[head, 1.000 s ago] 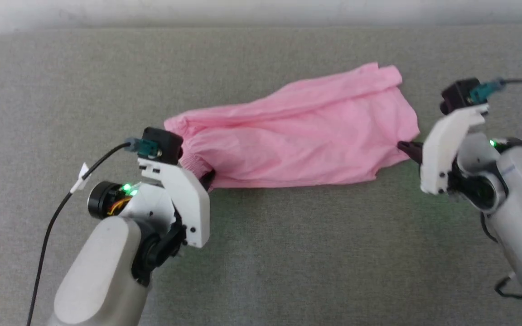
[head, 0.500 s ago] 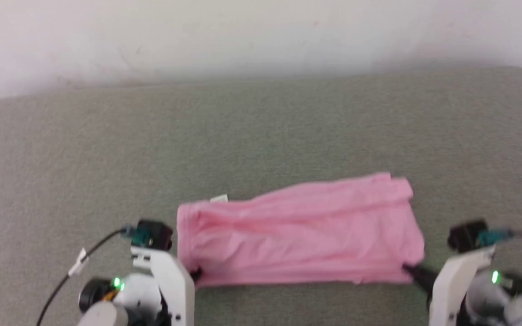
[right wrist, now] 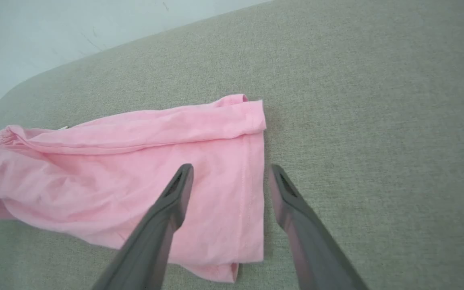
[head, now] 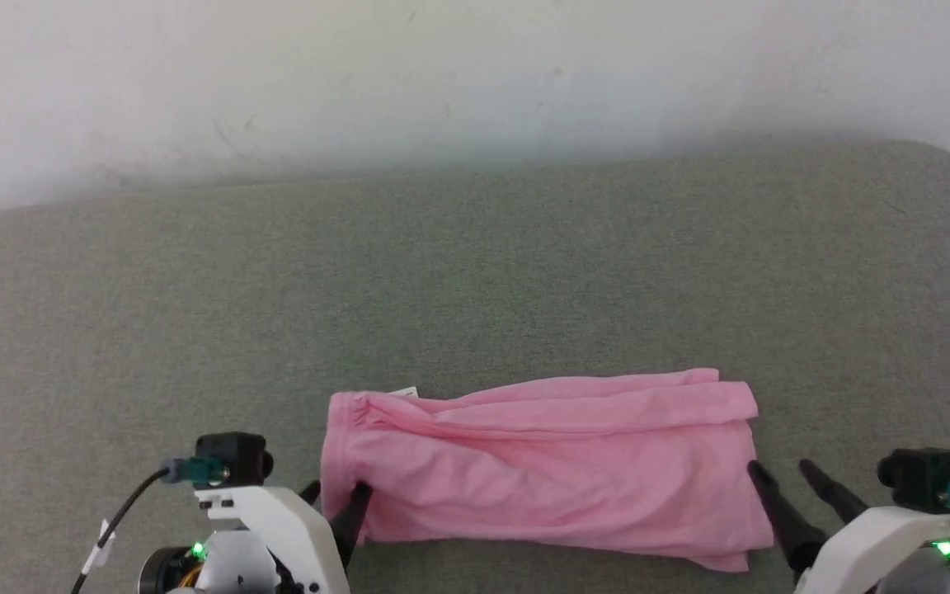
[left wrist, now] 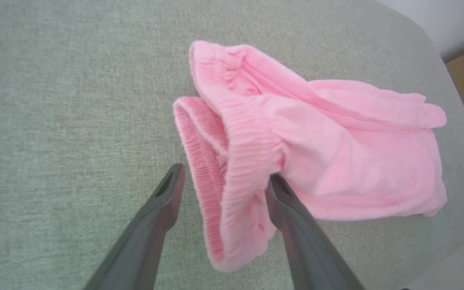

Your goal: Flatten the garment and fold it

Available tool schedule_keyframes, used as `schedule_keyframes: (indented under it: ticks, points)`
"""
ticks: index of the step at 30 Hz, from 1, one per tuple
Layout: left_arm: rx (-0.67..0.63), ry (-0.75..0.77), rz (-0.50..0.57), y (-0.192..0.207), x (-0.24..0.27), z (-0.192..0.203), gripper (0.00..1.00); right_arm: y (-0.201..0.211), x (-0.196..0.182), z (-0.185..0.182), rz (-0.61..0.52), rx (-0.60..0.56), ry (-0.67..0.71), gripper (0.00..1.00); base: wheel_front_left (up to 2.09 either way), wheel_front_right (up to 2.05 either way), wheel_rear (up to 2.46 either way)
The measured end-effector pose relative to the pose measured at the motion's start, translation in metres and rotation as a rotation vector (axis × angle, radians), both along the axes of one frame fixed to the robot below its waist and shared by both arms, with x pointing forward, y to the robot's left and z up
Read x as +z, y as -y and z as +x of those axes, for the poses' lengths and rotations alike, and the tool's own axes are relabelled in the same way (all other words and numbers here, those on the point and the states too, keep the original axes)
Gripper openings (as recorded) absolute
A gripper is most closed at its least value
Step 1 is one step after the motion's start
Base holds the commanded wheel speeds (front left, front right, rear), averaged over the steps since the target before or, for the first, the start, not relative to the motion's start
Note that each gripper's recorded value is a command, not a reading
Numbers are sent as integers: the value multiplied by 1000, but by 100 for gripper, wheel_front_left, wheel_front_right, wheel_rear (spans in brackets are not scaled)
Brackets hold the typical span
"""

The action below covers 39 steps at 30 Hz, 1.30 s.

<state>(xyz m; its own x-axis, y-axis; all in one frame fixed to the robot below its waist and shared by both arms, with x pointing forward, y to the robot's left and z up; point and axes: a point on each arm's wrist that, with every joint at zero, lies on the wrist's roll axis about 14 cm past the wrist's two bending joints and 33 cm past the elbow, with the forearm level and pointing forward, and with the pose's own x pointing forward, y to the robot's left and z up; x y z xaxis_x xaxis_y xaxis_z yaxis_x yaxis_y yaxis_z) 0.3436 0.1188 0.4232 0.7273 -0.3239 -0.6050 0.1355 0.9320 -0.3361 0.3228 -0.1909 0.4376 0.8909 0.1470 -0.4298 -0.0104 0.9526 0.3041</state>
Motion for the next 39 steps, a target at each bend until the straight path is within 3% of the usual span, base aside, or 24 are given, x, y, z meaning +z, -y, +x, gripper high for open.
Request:
schedule_keyframes:
  ticks: [9,17,31,32,33,35,36,39]
  points:
    - [221,361,-32,-32,57,31,100,22,7,5,-70,-24,-21,100,0,0,0]
    - [274,684,67,-52,83,34,100,10,-26,9,-74,68,-195,100,0,0,0]
    - [294,782,207,-80,87,28,100,-25,-72,26,-44,203,-408,100,0,0,0]
    - [292,784,216,-81,87,27,100,-27,-74,26,-48,216,-427,93,0,0,0]
    - [288,786,219,-80,87,27,100,-28,-75,26,-52,230,-440,93,0,0,0]
    - [291,789,224,-82,88,25,100,-31,-76,27,-33,238,-455,16,0,0,0]
    - [292,790,226,-83,88,25,100,-32,-76,27,-32,245,-458,0,0,0,0]
    - [304,792,233,-86,89,23,100,-39,-74,26,-17,263,-448,0,0,0,0]
